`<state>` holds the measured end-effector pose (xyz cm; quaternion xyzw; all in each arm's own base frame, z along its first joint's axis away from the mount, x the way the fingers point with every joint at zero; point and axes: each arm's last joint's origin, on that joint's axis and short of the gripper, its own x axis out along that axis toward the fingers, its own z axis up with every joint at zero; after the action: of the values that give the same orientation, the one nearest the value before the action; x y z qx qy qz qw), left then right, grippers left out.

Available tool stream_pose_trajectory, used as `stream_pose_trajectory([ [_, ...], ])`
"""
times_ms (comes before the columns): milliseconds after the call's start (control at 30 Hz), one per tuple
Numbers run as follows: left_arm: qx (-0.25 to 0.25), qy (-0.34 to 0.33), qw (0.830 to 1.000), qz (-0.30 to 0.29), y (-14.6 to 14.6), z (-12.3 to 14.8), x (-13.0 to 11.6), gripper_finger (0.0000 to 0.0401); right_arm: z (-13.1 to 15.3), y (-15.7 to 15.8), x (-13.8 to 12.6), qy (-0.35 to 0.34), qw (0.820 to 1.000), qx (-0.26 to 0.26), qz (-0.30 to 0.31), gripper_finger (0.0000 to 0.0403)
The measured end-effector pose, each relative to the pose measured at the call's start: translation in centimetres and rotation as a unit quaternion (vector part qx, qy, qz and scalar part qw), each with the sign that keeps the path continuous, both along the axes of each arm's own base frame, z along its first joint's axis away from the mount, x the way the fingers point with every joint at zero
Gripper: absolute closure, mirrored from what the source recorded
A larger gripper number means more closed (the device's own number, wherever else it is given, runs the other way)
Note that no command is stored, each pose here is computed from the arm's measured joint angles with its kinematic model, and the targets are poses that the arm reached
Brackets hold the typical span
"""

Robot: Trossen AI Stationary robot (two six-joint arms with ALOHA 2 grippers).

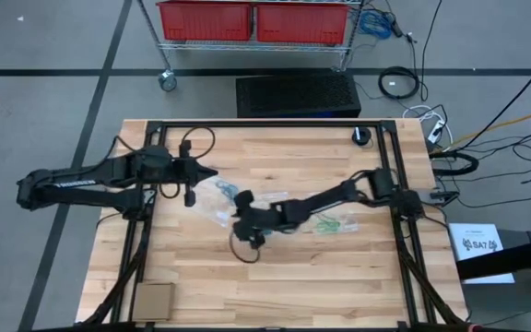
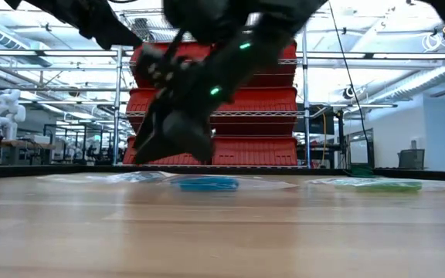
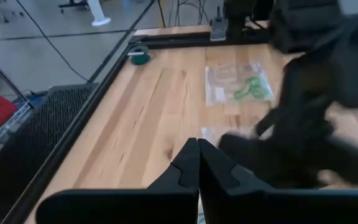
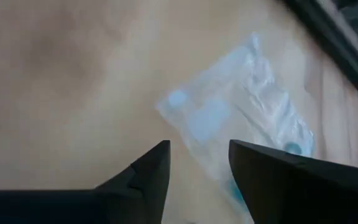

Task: Sort rubber bands
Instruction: Close the left zip lock bag

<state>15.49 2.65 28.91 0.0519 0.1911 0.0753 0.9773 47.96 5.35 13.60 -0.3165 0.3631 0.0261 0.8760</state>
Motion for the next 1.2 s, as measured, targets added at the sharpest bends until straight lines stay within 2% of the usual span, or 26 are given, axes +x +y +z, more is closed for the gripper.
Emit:
stream_pose_trajectory([
  [67,0.000,0.000,1.000,0.000,0.0,0.0,-0.3,0.0401,-0.4,-0.7,1.2,0.028,0.999,-0.020,0.015,0.0249],
  [200,0.000,0.002,1.000,0.000,-0.1,-0.2,-0.6,0.0401,-0.9,-0.9,3.0,0.070,0.996,-0.009,0.062,0.0257],
  [400,-0.010,0.010,1.000,0.003,-0.2,-1.4,-0.9,0.0401,-1.4,-0.7,4.7,0.092,0.991,-0.024,0.089,0.0276],
  [500,-0.012,0.009,1.000,0.004,-0.2,-1.9,-1.0,0.0401,-1.4,-0.6,5.1,0.091,0.991,-0.023,0.090,0.0316],
  [600,-0.012,0.002,1.000,0.005,-0.2,-2.1,-1.1,0.0401,-1.3,-0.6,5.0,0.091,0.992,-0.019,0.090,0.0382],
  [700,-0.008,-0.014,1.000,0.004,-0.2,-1.9,-1.3,0.0401,-0.6,-0.6,4.9,0.086,0.993,-0.010,0.081,0.0394],
  [1000,-0.005,-0.053,0.998,-0.016,-0.4,-1.0,-1.9,0.0401,8.5,-0.8,2.4,0.042,0.996,0.077,-0.005,0.0402],
  [1100,-0.016,-0.063,0.996,-0.056,-0.7,-0.8,-1.9,0.0401,12.0,-0.9,1.0,0.022,0.994,0.105,-0.033,0.0403],
  [1200,-0.036,-0.060,0.992,-0.100,-0.9,-1.0,-1.5,0.0400,14.1,-1.1,-0.1,0.009,0.991,0.114,-0.062,0.0403],
])
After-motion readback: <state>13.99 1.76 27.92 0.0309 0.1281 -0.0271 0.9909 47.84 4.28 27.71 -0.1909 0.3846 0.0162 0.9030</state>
